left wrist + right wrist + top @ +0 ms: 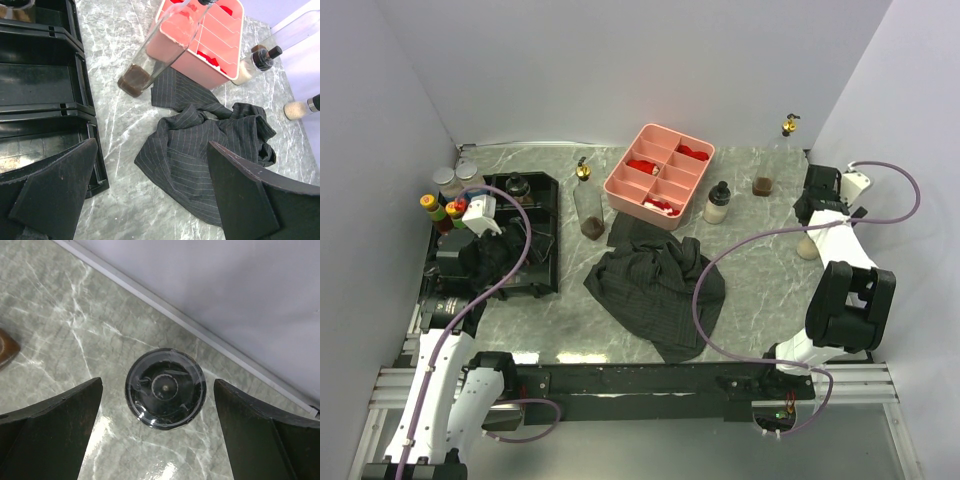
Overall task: Organize the condiment bottles
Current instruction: Pick up the bottle from the corner of the board.
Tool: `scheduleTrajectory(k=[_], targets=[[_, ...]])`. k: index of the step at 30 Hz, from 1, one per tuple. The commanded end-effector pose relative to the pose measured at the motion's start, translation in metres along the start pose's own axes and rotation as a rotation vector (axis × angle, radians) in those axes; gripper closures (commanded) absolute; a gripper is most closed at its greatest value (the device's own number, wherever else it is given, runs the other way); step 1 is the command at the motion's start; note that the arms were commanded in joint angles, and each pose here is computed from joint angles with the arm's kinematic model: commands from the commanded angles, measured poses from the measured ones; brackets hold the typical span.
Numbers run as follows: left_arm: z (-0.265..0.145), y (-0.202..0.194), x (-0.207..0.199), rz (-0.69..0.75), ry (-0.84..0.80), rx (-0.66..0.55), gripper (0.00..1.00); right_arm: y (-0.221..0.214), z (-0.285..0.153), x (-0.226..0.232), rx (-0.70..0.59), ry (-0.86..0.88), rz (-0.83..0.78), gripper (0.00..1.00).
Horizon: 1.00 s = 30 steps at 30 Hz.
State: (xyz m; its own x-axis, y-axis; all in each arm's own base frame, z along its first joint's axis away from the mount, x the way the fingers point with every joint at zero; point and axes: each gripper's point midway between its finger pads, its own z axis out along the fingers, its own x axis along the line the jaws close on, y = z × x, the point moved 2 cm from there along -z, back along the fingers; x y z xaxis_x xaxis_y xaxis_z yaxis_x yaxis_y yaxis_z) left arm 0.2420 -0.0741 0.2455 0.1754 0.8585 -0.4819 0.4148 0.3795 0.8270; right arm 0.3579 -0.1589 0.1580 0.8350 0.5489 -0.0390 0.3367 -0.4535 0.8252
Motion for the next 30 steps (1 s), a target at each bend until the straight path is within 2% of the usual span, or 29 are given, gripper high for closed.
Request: scheduleTrajectory(k=[1,6,9,13,18,23,30], targets=[[-0.001,0.008,-0.002,0.03,-0.005,-0.029,0.03,-0.002,0.004,0.004,0.006,0.031,0.032,0.0],[-0.001,0.008,-0.002,0.03,-0.004,-0.028,0.03,-0.009,0.011,0.006,0.018,0.03,0.02,0.0],[-0.001,0.008,-0.003,0.03,-0.008,-0.028,0.03,-0.01,0.013,0.006,0.017,0.029,0.007,0.04],[-0.001,0.008,-0.002,0.03,-0.005,-0.029,0.04,-0.011,0.013,0.006,0.01,0.038,0.002,0.22],[-0.002,0.009,-0.002,0.031,-0.003,-0.033,0.03,-0.011,0.007,0.008,0.01,0.065,-0.009,0.38],[-0.004,0.012,-0.001,0.034,0.014,-0.054,0.03,-0.004,-0.024,0.019,-0.02,0.173,-0.027,0.46],[-0.013,0.023,0.004,0.036,0.071,-0.121,0.03,-0.02,-0.113,0.064,-0.073,0.488,-0.163,0.52]])
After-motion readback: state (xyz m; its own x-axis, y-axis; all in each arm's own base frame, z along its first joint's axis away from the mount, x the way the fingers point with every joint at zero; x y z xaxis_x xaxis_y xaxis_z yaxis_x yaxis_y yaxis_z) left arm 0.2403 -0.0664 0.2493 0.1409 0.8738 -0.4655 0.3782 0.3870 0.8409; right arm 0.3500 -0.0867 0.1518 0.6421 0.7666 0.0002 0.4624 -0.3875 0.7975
